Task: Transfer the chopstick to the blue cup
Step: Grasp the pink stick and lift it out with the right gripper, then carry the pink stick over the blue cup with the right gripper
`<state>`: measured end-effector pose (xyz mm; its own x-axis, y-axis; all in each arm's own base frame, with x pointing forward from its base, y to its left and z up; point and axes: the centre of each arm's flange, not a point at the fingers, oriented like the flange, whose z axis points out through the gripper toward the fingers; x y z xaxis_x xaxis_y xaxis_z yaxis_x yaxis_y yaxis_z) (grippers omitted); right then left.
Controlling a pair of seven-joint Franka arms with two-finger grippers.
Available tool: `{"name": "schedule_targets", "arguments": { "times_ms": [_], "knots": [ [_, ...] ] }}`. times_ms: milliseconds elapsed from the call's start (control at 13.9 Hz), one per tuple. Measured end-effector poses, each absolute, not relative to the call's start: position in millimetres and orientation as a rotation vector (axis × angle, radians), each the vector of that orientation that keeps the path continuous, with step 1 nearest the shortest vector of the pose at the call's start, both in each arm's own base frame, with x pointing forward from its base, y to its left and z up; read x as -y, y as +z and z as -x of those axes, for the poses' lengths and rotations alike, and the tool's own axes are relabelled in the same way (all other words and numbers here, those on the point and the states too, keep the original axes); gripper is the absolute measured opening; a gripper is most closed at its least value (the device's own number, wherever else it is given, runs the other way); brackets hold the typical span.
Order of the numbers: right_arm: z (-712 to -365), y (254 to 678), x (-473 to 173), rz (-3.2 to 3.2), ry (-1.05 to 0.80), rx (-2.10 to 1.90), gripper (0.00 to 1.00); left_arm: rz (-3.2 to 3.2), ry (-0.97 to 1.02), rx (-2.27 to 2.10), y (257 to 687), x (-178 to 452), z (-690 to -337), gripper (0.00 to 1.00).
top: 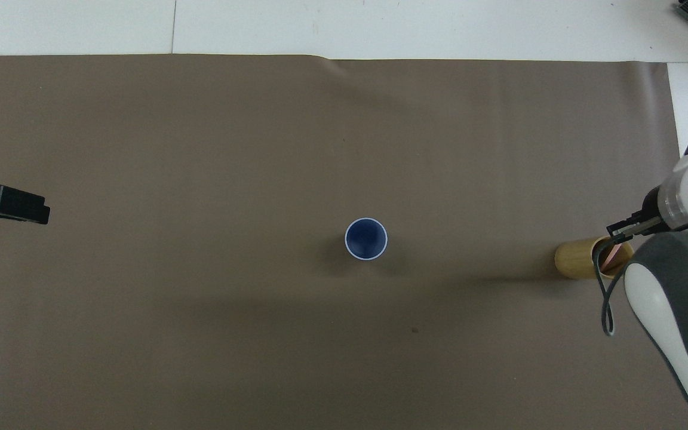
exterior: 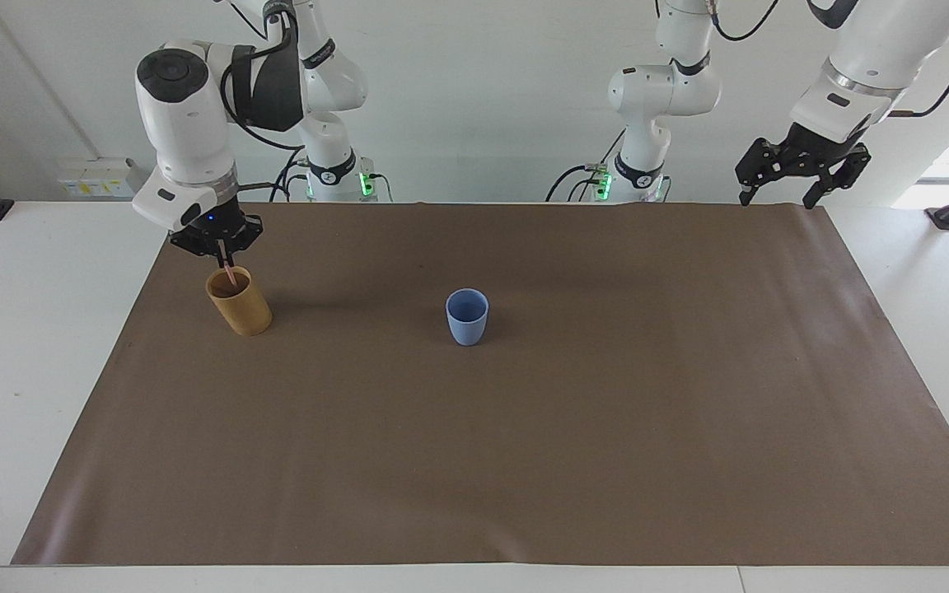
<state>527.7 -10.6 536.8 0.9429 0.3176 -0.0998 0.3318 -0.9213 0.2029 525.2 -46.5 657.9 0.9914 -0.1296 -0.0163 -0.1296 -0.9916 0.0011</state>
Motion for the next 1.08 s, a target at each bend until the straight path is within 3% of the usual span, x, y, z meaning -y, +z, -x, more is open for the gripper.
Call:
{"name": "schedule_targets", "arguments": {
  "times_ms": [433,793,1082],
  "knots": [
    [-496.2,629.0,-8.1,-2.963,0.079,-0.403,0.08,-3.135,-0.021,0.205,659.5,46.9,-524.2,1.0],
    [-500.2,645.8,-102.9,-3.061,0.314,-0.341,0.08,-3.135,-0.021,0.204,659.5,46.5,-524.2,1.0],
    [-482.2,650.7,-193.7,-3.115,0.388,-0.305,0.08,-3.135,-0.021,0.204,659.5,46.5,-524.2,1.0]
  ]
}}
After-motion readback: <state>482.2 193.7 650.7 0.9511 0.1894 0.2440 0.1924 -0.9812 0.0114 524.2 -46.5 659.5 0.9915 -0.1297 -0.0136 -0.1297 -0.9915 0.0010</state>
